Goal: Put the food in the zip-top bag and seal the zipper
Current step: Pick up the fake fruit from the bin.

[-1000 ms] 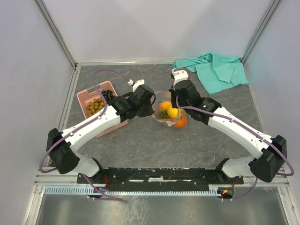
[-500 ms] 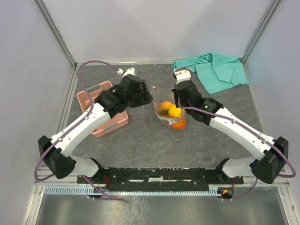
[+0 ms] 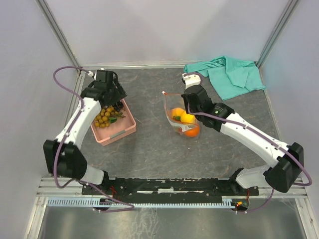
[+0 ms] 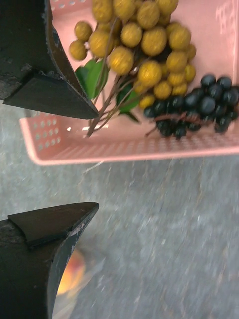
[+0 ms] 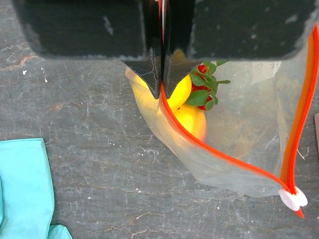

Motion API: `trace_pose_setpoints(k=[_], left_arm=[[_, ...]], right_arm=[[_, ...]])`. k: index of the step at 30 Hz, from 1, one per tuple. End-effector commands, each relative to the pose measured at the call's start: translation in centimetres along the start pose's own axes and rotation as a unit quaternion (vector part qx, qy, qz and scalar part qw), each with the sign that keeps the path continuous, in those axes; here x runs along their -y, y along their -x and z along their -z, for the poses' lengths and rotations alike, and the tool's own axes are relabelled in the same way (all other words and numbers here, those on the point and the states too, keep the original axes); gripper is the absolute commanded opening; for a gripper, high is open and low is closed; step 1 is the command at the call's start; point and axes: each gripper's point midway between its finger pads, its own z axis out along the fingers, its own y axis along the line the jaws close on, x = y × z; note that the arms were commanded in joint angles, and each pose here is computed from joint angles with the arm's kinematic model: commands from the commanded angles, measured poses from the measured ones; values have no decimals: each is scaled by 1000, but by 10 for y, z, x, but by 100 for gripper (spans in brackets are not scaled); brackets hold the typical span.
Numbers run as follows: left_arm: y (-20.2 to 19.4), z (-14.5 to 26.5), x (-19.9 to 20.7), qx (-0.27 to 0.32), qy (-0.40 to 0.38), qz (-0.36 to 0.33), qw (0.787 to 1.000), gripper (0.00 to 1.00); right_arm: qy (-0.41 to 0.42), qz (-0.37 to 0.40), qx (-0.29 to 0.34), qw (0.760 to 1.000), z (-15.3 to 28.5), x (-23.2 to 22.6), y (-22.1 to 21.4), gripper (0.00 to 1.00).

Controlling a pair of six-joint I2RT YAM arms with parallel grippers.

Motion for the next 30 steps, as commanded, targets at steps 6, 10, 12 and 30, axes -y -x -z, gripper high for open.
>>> trace_pose_setpoints(k=[6, 10, 12, 30], left_arm=[[46, -90, -46, 3, 105, -19, 994, 68], [49, -128, -60, -21, 135, -20, 990, 67], [46, -147, -67, -35, 148, -25, 988, 66], [-21, -205, -95, -146, 173, -34, 973, 70]], right_arm=[[2, 11, 33, 999, 2, -3, 31, 2], [1, 13, 29, 1000, -2, -5, 29, 2], [1, 14, 26, 1000, -3, -5, 28, 2], [1, 16, 20, 1000, -12, -10, 25, 2]])
